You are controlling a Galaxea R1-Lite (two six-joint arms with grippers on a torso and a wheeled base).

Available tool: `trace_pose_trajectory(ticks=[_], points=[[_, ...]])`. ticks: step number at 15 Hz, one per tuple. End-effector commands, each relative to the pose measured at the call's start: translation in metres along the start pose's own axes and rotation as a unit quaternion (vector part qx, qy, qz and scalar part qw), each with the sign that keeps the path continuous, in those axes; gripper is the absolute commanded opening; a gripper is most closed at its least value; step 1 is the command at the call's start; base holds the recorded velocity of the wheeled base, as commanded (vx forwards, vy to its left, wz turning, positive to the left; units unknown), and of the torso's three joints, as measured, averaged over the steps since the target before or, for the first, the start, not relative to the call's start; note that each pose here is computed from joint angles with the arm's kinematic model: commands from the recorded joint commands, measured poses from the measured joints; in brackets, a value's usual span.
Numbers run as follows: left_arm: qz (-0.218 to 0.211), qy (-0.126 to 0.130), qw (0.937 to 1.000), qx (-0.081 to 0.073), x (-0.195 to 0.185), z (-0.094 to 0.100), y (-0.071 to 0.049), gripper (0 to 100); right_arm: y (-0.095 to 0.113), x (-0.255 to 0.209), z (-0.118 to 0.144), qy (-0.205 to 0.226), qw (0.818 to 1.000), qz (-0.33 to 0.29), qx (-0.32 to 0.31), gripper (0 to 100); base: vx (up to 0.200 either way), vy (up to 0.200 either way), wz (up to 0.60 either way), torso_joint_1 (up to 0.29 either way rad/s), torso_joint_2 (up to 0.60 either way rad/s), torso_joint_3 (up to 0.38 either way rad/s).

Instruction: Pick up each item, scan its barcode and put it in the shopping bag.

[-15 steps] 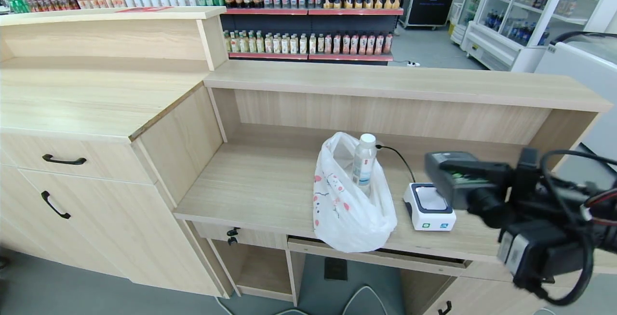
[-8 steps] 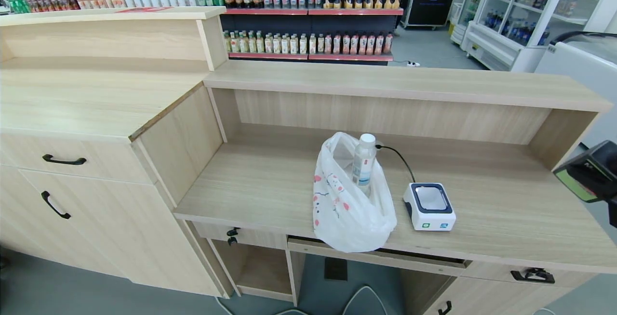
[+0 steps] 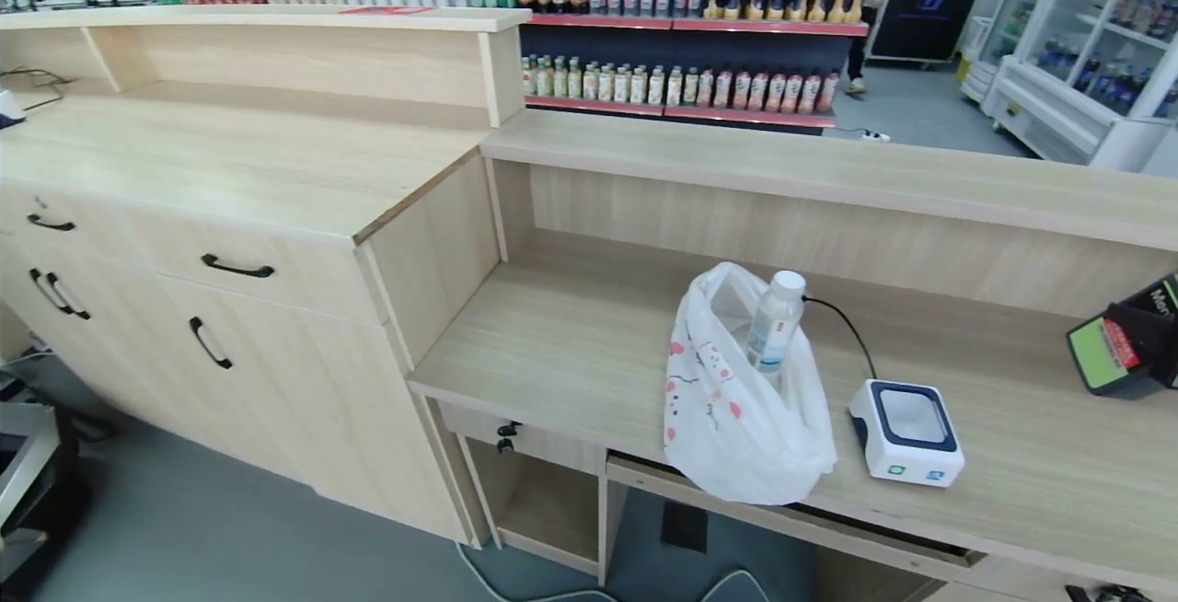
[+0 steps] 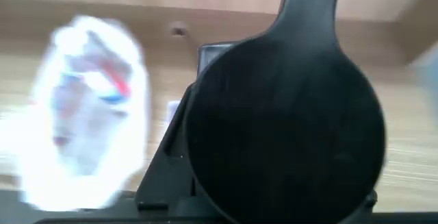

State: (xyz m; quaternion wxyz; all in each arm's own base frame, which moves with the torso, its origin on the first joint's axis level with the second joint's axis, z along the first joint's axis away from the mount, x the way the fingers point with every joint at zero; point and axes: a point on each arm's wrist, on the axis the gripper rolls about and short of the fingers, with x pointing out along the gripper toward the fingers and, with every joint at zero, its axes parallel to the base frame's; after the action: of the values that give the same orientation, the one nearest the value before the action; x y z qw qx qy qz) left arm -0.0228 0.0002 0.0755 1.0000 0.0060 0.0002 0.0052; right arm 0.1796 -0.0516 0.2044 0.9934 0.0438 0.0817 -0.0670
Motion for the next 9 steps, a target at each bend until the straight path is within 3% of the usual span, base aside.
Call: trace_pose_trajectory(ticks=[1, 3, 5, 9], points=[[0.0, 0.0, 1.0, 0.0, 0.0, 0.0, 0.0, 0, -0.011, 0.028, -0.009, 0.048, 0.993, 0.037, 0.099, 0, 0.0, 0.0, 0.0, 0.0, 0.0, 0.0], [0.0, 0.0, 1.0, 0.0, 0.0, 0.0, 0.0, 0, -0.02, 0.043, -0.028, 0.097, 0.985, 0.032, 0.137, 0, 0.0, 0.0, 0.0, 0.0, 0.0, 0.0], [0.0, 0.0, 1.0, 0.0, 0.0, 0.0, 0.0, 0, -0.036, 0.058, -0.041, 0.136, 0.974, 0.08, 0.163, 0, 0.0, 0.0, 0.0, 0.0, 0.0, 0.0], [0.0, 0.0, 1.0, 0.0, 0.0, 0.0, 0.0, 0, -0.055, 0.078, -0.053, 0.156, 0.963, 0.136, 0.174, 0, 0.0, 0.0, 0.0, 0.0, 0.0, 0.0]])
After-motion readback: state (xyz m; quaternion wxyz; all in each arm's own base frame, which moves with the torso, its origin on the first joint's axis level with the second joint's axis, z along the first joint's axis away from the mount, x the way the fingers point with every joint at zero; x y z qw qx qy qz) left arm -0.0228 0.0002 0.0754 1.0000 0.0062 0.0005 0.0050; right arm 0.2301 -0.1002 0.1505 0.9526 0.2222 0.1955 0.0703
